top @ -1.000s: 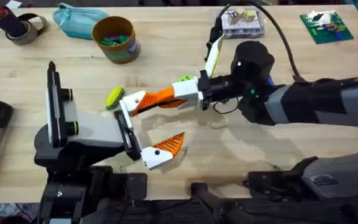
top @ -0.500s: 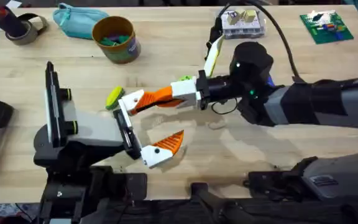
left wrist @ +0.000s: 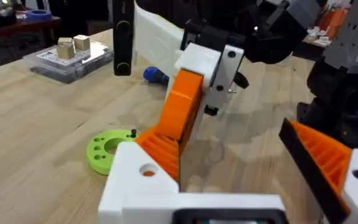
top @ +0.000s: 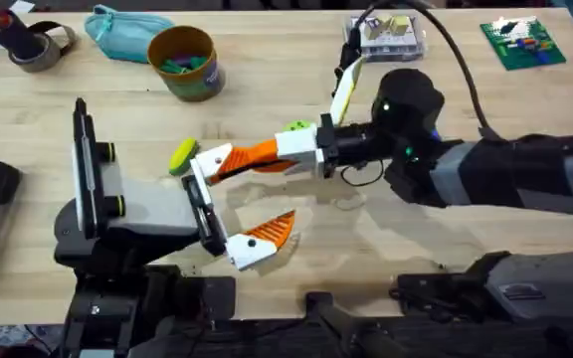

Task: Pick up the gripper from the table and insert it into the empty holder that is missing its gripper. Then pick up a screw, insert it into the mounting hole, and use the screwdriver to tighten it. Finally, clean up the table by picking up the vegetable and placing it into the bucket.

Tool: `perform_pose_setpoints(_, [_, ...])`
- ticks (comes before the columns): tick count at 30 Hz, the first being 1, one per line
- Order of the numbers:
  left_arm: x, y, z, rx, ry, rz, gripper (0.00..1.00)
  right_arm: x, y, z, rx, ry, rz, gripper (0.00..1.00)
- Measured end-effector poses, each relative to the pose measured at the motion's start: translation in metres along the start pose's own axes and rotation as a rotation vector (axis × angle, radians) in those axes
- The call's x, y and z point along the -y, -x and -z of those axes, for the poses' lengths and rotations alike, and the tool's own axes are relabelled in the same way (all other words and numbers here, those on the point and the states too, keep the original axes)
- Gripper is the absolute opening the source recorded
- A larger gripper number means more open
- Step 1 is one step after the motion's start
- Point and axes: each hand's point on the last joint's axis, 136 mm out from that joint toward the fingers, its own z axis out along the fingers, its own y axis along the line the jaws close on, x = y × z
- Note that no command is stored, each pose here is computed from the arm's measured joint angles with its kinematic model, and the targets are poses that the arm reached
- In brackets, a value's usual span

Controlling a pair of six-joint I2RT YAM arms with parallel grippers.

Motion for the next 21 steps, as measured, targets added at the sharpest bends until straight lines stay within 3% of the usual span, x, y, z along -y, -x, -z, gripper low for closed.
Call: perform_pose_setpoints(21, [0.0012,-0.0003,0.0000,-0.001,-0.007,0.002,0.984,0.0006,-0.0008,0.0004,0.013,-0.003,0.005,0.009])
